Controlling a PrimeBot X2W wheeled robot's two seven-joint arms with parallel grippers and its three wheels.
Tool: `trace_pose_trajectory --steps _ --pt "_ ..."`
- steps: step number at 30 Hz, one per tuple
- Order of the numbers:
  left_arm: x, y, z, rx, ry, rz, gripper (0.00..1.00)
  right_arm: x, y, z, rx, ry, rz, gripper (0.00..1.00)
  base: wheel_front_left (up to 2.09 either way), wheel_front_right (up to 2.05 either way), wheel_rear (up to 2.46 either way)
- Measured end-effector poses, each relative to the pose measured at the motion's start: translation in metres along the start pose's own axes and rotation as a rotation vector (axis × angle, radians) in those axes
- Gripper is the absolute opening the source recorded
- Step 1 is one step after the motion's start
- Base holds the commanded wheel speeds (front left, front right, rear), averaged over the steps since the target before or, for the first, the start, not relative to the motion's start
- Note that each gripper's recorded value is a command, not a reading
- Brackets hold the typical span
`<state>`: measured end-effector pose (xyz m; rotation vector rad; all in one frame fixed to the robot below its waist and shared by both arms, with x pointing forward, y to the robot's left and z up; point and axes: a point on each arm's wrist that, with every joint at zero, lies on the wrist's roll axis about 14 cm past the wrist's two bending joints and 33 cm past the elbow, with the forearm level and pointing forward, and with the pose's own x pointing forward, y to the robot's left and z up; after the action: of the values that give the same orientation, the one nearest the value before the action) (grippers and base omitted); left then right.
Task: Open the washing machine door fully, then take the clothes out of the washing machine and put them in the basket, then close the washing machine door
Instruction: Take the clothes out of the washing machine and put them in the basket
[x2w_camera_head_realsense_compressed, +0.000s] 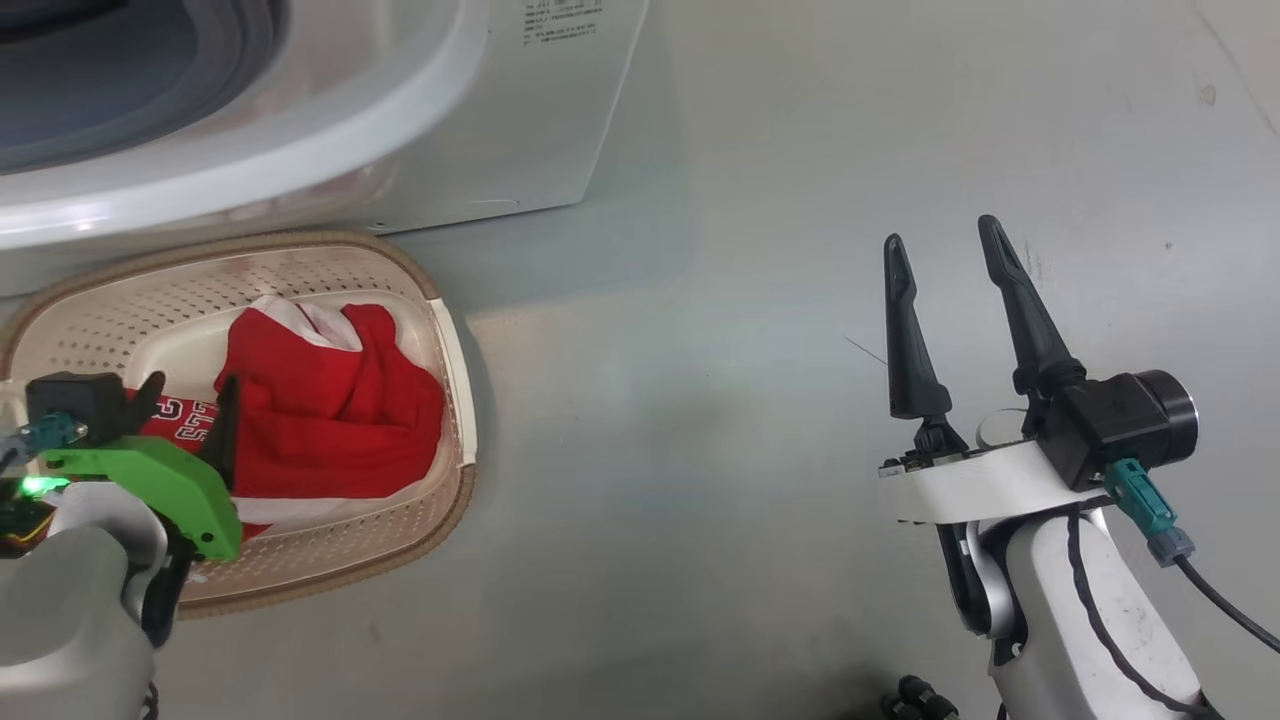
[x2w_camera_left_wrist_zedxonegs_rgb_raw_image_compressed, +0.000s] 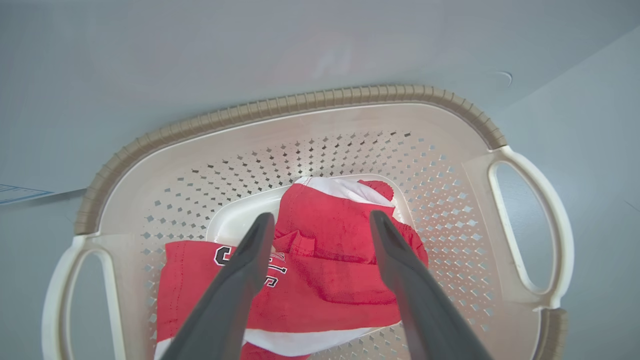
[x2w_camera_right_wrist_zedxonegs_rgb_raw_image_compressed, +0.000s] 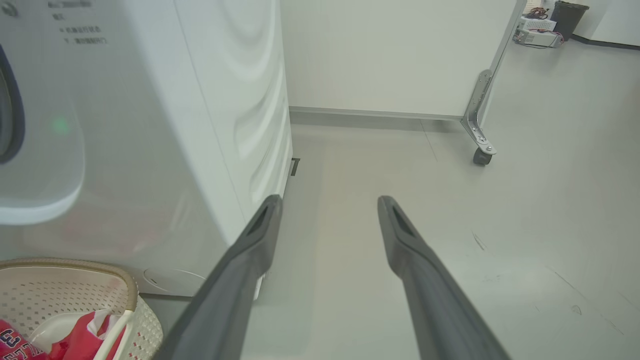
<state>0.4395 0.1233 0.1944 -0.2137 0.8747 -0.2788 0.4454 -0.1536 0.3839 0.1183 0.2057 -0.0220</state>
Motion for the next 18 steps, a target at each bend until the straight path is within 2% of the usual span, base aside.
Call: trace_pose_trajectory --steps 9,18 --pt "-0.027 -0.031 0.039 0.101 -0.122 -0.078 1.0 -0.004 0.007 0.024 0.017 -0.055 0.016 1.0 0.0 0.0 0.0" --pt "-0.064 -0.041 0.065 0.13 -0.225 -0.086 1.0 -0.01 0.015 0.048 0.025 -0.112 0.04 1.0 0.0 0.0 0.0"
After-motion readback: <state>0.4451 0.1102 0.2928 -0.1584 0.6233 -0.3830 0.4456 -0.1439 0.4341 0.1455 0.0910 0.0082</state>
